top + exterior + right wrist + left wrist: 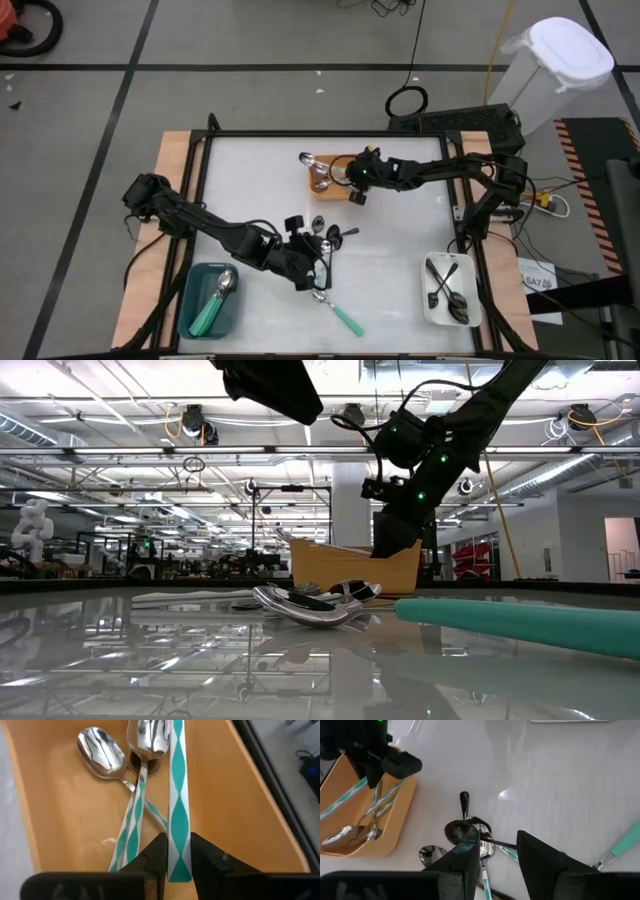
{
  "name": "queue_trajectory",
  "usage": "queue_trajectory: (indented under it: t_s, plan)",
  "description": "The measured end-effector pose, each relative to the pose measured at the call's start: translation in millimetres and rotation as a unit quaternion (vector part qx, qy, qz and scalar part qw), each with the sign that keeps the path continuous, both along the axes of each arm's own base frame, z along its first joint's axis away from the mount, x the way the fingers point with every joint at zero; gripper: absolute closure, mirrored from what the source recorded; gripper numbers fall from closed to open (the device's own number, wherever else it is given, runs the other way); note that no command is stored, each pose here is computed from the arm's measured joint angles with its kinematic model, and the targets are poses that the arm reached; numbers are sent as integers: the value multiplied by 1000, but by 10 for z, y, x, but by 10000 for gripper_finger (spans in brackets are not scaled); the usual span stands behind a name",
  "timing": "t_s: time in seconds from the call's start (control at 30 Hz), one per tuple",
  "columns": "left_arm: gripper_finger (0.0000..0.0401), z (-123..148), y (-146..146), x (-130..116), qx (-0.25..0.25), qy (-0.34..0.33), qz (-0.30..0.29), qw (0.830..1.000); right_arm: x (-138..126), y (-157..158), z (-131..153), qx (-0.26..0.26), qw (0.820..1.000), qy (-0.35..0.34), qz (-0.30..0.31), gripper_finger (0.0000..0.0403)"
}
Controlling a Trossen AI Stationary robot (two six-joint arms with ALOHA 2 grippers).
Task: Sort silverware by color (type)
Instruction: Put the white patterned spoon into the yellow bin
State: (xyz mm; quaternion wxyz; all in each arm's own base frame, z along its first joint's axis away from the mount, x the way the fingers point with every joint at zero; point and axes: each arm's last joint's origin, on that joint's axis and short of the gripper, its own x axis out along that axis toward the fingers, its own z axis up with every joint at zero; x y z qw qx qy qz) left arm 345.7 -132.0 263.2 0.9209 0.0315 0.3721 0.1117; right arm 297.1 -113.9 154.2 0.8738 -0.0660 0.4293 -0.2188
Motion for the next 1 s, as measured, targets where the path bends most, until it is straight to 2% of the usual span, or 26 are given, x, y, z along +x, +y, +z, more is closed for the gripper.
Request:
queue_trajectory:
  t_s: [0.27,0.47,0.7,0.87,1.0]
  plan:
    - [270,62,-12,-92,-7,8,6,1000,-146,55,272,3,1000,-7,-6,349]
    - [270,144,-44,-180,-15,3,3,1000,-328,148,432,33,999,10,-27,349]
    - [270,196,-45,-195,-16,-10,5,1000,-371,286,440,53,998,33,-23,336]
    - [270,205,-25,-188,-12,-12,7,1000,-357,281,430,52,998,30,-24,347]
    - [270,206,-23,-188,-8,-11,4,1000,-350,279,424,52,998,29,-25,335]
